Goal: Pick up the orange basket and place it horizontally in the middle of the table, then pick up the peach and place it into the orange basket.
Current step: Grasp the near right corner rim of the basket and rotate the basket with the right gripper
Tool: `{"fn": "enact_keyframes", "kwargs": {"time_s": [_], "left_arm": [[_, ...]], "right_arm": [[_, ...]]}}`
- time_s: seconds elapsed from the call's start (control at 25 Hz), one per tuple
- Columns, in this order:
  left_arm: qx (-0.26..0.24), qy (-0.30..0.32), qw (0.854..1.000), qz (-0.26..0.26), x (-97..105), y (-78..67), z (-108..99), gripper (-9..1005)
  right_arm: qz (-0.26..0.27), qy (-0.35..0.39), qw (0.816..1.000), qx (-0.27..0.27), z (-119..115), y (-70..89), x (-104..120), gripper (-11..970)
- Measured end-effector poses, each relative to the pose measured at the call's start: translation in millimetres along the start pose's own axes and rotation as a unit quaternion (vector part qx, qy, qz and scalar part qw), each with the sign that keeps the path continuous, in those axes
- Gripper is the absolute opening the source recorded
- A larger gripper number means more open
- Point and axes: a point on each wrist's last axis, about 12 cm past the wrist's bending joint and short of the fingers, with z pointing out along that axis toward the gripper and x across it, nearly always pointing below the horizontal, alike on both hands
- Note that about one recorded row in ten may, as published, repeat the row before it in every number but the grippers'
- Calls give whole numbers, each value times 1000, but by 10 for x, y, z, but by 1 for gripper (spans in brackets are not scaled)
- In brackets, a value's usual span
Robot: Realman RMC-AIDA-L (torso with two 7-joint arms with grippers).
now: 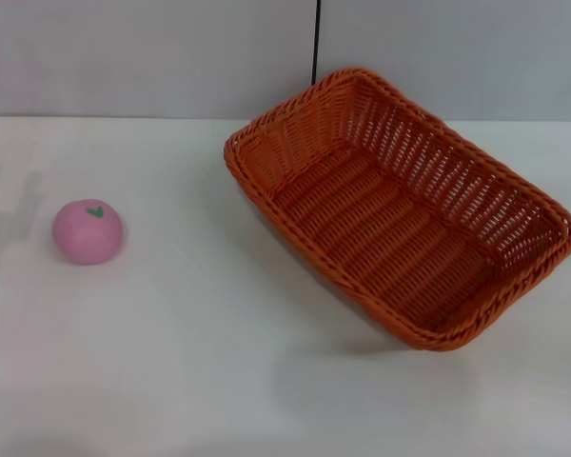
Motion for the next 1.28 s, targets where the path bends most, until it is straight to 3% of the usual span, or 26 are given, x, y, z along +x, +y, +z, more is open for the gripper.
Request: {"fn": "enact_keyframes", "kwargs": {"time_s": [0.16,0.24,0.4,0.64,0.72,0.88,1.12,1.28], "left_arm": [[0,0,1000,0,3,-1,4,725],[0,0,1000,0,3,-1,6,725],[0,0,1000,-1,4,-1,1,725],[1,-1,1000,0,-1,-3,-2,725],[1,-2,1000,0,-1,-4,1,725],[3,-2,1000,-1,2,-7,8,725],[3,0,1000,-1,7,-7,18,725],[2,1,1000,-2,13,-6,14,726]], "right_arm": [[30,114,991,-66,289,-4,-145,541],[40,200,974,-99,523,19,-316,541],[30,273,954,-117,743,72,-517,540],[-1,404,908,-111,1256,235,-893,539],[-6,420,901,-108,1340,255,-923,538],[-34,491,866,-95,1615,336,-936,537],[-90,567,815,-81,1935,461,-808,535],[-115,596,791,-75,2035,528,-681,533]]}}
